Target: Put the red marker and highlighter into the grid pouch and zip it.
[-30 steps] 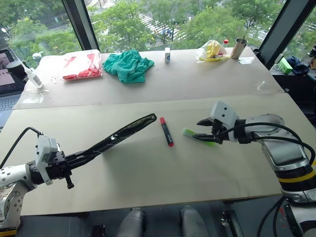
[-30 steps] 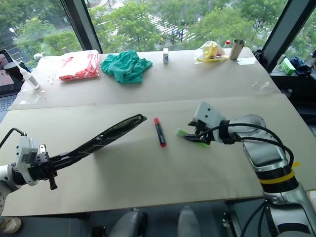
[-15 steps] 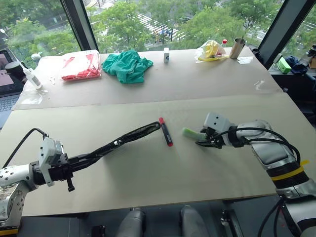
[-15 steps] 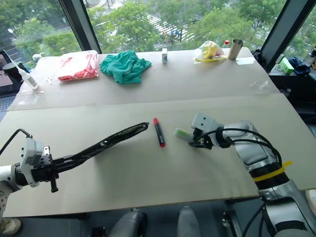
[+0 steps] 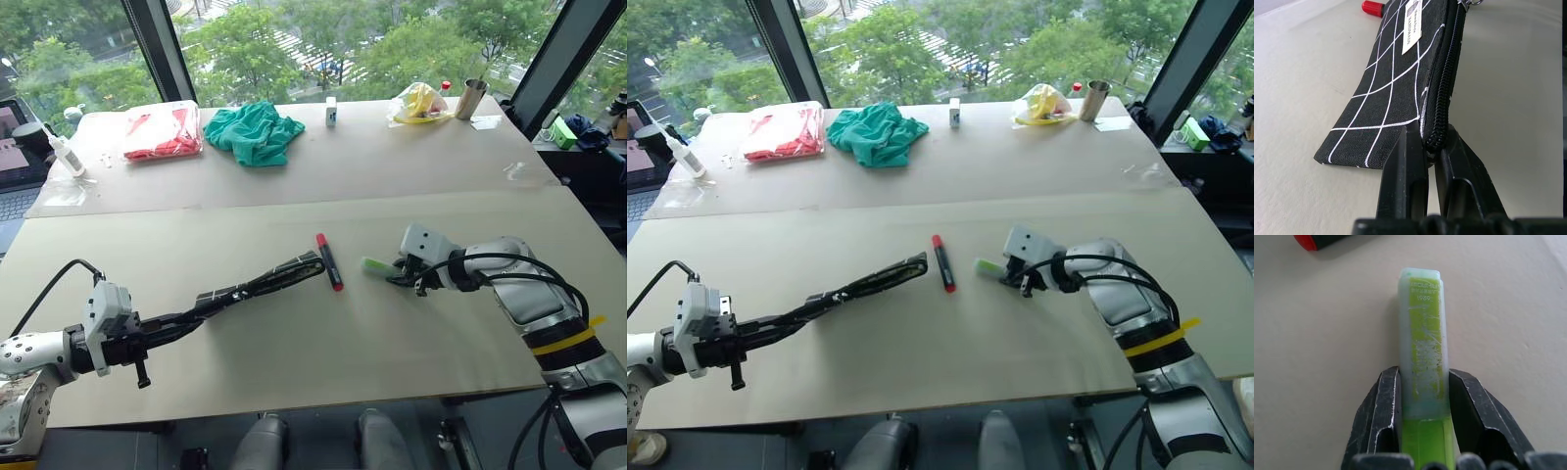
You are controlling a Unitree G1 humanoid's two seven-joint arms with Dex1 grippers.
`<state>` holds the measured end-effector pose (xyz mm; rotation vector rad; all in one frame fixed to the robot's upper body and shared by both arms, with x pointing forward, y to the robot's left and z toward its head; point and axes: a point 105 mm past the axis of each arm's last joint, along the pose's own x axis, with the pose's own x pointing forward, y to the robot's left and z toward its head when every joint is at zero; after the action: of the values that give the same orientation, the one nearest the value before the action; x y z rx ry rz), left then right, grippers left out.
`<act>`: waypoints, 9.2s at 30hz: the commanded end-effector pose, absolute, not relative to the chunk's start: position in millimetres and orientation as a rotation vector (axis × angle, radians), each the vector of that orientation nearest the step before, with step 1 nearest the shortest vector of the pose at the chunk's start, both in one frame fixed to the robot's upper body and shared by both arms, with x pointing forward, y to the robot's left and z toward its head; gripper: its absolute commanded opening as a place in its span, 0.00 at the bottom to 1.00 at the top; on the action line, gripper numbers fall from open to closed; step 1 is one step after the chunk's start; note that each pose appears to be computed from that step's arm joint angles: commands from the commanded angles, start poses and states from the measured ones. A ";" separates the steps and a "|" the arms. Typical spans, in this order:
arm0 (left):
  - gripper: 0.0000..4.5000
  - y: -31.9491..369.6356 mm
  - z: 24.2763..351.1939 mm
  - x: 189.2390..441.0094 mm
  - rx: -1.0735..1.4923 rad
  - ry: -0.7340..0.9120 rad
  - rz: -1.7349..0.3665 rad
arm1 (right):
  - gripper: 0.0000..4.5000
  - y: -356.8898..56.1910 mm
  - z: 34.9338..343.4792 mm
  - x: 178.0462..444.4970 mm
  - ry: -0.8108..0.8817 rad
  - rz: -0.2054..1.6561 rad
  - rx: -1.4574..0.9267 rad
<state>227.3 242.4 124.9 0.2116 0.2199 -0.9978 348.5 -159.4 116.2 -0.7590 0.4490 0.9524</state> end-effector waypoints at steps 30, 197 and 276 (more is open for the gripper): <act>0.00 229.4 107.1 229.8 0.295 0.221 -1.040 | 0.22 -67.0 204.0 278.5 0.175 1.369 -0.913; 0.00 158.5 132.7 266.5 0.041 0.115 -1.008 | 0.99 -20.6 228.2 336.0 -0.594 1.242 -1.373; 0.00 170.5 137.1 270.7 0.001 0.185 -1.008 | 0.12 -100.5 272.0 305.3 -0.202 1.102 -1.258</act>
<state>271.6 172.5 132.9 -0.0390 0.1999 -0.9833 313.5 -110.9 256.0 -1.1644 -0.1044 1.0898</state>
